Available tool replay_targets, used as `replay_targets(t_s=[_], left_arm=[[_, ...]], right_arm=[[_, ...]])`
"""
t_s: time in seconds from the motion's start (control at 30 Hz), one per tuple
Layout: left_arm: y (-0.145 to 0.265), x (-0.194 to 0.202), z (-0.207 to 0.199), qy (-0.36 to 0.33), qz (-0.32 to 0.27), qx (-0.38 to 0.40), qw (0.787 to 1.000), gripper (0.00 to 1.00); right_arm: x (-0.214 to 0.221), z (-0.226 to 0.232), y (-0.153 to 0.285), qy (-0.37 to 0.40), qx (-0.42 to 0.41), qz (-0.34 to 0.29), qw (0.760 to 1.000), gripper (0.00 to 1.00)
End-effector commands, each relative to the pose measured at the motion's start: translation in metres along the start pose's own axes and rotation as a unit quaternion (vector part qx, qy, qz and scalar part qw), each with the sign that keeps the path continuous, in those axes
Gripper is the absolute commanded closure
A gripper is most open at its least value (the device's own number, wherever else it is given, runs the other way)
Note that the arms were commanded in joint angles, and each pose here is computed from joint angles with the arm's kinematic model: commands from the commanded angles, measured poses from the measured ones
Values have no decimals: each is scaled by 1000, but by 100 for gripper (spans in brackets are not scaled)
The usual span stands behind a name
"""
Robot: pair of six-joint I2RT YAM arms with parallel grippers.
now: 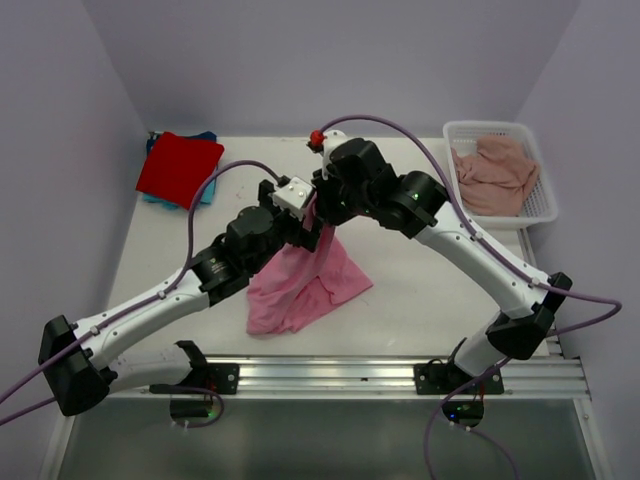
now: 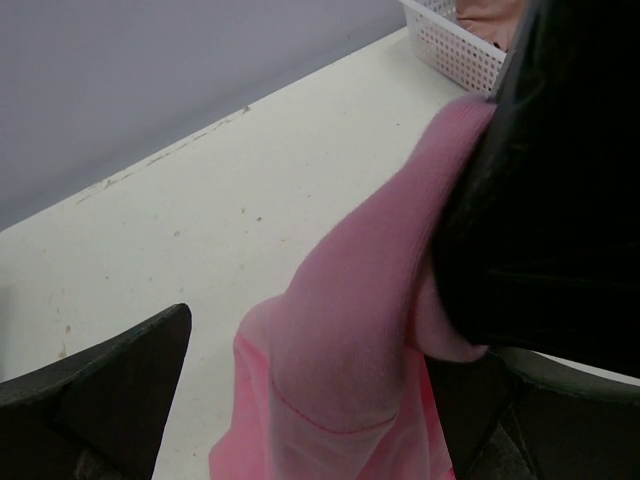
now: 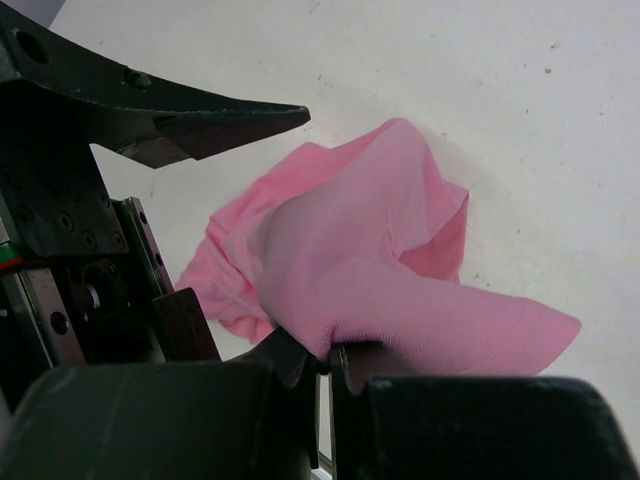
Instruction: Fold and stack the t-shirts
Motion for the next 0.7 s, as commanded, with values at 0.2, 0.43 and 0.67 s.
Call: replay_targets(t_s=[0.2,0.43,0.67], left_arm=[[32,-104,-15,46,-148,48,987,2],[47,-123,-63,43,-159,83,983,3],[32,-118,-67,13,-149,61,987,1]], right_arm=[[-4,-6,-44,22,33,20,999,100],[-7,-14,-66,26,55,30,998,100],[-11,-12,-73,27,50,36,998,100]])
Point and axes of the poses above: each gripper's point midway between its finger pads, its own y axis back along the fingers, its own z axis along the line the jaws close on, x = y × z, the point moved 1 cm from there along y, back along the fingers, and after that the axes turned 14 degrees about -y, right-handed, at the moved point
